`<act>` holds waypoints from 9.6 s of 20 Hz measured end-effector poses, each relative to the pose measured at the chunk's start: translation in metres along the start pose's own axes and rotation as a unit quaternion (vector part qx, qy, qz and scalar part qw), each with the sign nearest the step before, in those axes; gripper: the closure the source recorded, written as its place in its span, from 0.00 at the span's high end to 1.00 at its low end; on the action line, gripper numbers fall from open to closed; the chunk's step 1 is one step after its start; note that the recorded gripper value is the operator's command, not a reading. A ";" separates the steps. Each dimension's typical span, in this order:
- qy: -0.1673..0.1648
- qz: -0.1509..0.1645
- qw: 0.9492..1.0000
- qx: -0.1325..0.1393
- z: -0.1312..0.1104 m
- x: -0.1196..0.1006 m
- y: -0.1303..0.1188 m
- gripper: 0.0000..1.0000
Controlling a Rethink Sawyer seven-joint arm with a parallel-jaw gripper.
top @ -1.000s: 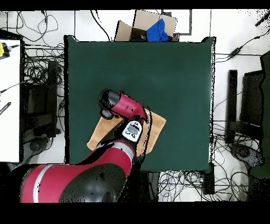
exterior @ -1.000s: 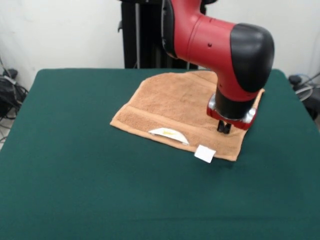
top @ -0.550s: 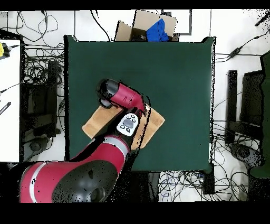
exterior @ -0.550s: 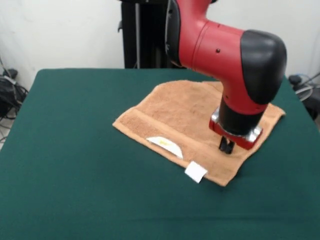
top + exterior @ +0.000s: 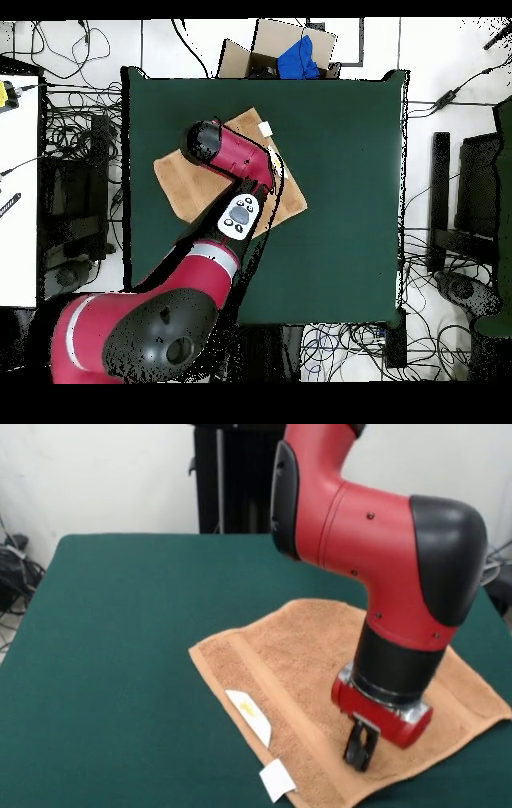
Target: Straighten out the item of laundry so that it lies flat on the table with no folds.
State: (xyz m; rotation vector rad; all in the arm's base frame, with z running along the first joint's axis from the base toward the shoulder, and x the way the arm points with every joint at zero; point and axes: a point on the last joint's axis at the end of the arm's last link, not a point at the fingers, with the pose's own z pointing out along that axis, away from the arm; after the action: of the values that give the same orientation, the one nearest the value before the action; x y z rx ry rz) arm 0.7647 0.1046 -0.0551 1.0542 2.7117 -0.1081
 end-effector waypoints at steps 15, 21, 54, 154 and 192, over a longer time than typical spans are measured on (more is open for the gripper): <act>-0.037 0.019 0.999 -0.018 -0.046 0.031 0.034 0.00; -0.033 0.029 0.999 -0.018 -0.089 0.043 0.028 0.00; 0.046 0.045 0.998 0.012 -0.081 0.072 -0.044 0.00; -0.034 -0.104 0.994 0.014 -0.062 0.033 -0.150 0.00; -0.075 -0.100 0.992 -0.035 -0.012 -0.016 -0.125 1.00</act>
State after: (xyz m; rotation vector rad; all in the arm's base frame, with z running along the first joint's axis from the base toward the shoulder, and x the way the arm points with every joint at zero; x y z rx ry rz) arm 0.6897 0.0032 -0.0413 0.7230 2.6561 -0.1186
